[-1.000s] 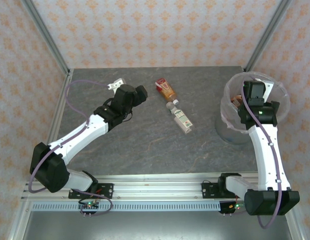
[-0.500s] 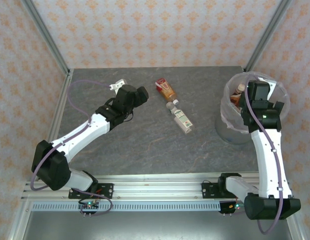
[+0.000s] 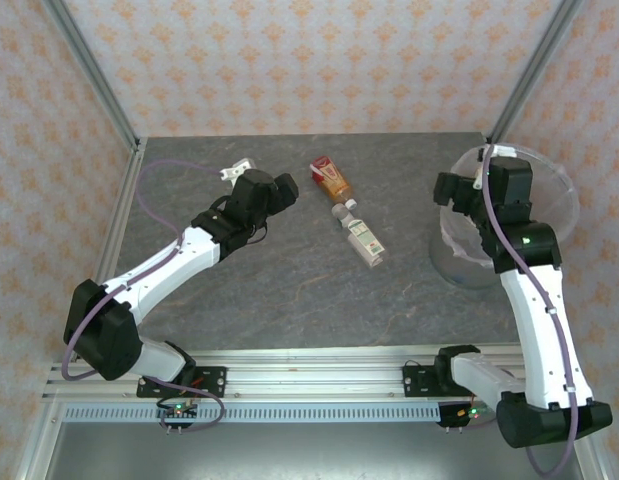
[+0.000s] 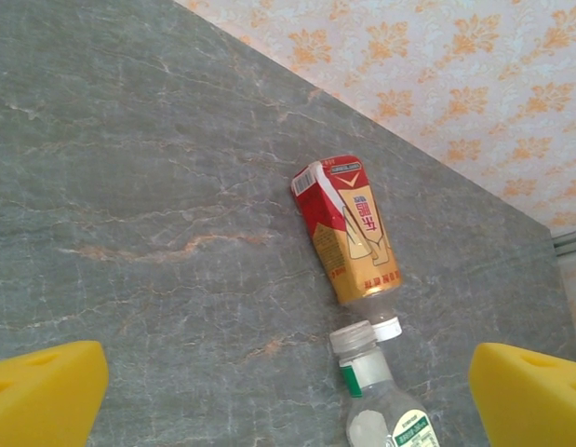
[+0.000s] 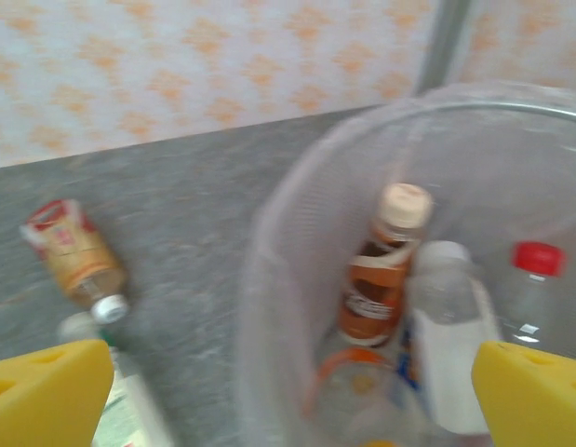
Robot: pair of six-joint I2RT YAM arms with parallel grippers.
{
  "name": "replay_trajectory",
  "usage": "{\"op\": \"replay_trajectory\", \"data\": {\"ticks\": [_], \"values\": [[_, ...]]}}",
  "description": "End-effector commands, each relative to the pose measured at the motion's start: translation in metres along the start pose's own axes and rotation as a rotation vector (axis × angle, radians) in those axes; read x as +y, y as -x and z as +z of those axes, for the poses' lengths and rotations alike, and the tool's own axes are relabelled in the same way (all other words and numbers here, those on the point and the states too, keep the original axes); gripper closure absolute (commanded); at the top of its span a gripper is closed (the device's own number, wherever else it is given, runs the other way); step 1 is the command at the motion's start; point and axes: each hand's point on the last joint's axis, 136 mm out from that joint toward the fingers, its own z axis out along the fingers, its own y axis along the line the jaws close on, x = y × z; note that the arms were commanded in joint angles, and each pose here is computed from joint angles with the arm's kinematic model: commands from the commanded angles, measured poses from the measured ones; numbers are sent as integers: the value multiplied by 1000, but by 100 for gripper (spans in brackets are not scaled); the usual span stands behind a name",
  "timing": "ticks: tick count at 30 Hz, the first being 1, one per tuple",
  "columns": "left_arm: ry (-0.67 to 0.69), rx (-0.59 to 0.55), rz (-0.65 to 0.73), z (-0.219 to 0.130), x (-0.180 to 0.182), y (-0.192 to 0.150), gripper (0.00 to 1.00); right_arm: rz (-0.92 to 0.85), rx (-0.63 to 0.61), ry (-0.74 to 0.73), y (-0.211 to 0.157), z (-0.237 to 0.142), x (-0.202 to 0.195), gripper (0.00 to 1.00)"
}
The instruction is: Put the plastic bottles in the bin
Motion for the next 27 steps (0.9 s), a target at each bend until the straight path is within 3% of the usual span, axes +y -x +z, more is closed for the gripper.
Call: {"op": "replay_trajectory", "data": {"ticks": [1, 6, 13, 27], "values": [[-30, 4, -4, -1, -4, 1, 0, -16, 4, 211, 7, -1, 47, 1], [-131, -20, 8, -12, -17, 5, 0, -100, 101, 246, -15, 24, 74, 1], [-108, -35, 18, -20, -8, 8, 0, -132, 185, 263, -48, 62, 111, 1], [-104, -62, 9, -31, 1, 10, 0, -237, 437, 120, -141, 139, 136, 1]]}}
